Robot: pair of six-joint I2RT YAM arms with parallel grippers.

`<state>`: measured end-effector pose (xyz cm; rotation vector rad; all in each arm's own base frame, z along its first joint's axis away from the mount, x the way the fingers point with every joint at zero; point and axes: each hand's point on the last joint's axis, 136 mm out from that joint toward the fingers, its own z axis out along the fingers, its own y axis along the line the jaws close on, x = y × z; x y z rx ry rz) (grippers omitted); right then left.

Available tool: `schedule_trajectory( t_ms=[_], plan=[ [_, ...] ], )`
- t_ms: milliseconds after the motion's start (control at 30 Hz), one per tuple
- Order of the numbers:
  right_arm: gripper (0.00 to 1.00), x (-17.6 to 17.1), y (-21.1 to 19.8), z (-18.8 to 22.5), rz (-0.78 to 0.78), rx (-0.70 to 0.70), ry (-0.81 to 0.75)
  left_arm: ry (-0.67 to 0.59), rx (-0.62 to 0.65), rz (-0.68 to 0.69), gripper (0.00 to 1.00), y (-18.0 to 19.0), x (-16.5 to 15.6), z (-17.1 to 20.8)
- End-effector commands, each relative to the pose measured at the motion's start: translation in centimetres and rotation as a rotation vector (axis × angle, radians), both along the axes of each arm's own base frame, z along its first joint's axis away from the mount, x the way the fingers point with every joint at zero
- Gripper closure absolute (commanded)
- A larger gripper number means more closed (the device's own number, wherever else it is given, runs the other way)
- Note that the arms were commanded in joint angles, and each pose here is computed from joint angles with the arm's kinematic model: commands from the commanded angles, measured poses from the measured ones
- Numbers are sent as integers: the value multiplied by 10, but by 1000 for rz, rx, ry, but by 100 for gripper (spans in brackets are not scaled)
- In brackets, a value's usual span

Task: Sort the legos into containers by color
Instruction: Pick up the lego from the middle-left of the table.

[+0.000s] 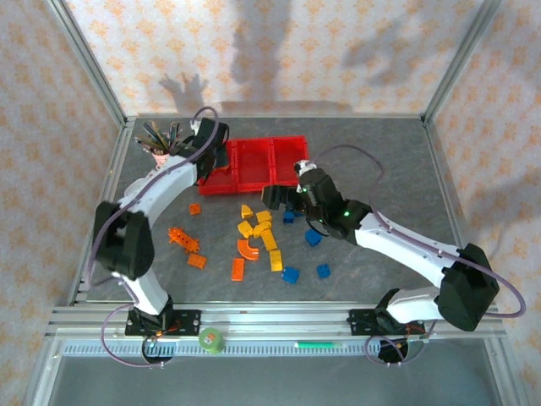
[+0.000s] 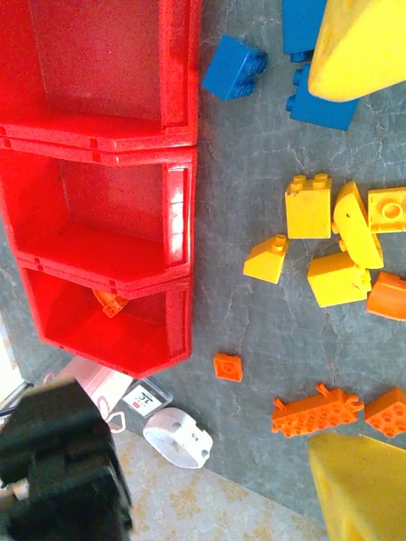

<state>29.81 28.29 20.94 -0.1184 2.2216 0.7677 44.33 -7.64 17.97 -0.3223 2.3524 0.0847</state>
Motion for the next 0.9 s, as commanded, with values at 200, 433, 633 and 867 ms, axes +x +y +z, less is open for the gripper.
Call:
schedule_trajectory(
  t_ms=[200,433,633,867],
  plan=[
    [0,-29,12,-39,63,-41,66,37,-68,38,37,5,-81,-37],
    [0,-44,40,-57,100,-53,75,78,-64,84,33,22,-110,-78],
    [0,-46,57,-64,126,-62,68,122,-39,125,31,37,-107,-104],
    [0,-42,61,-63,120,-59,60,156,-26,144,31,46,-96,-124]
  ],
)
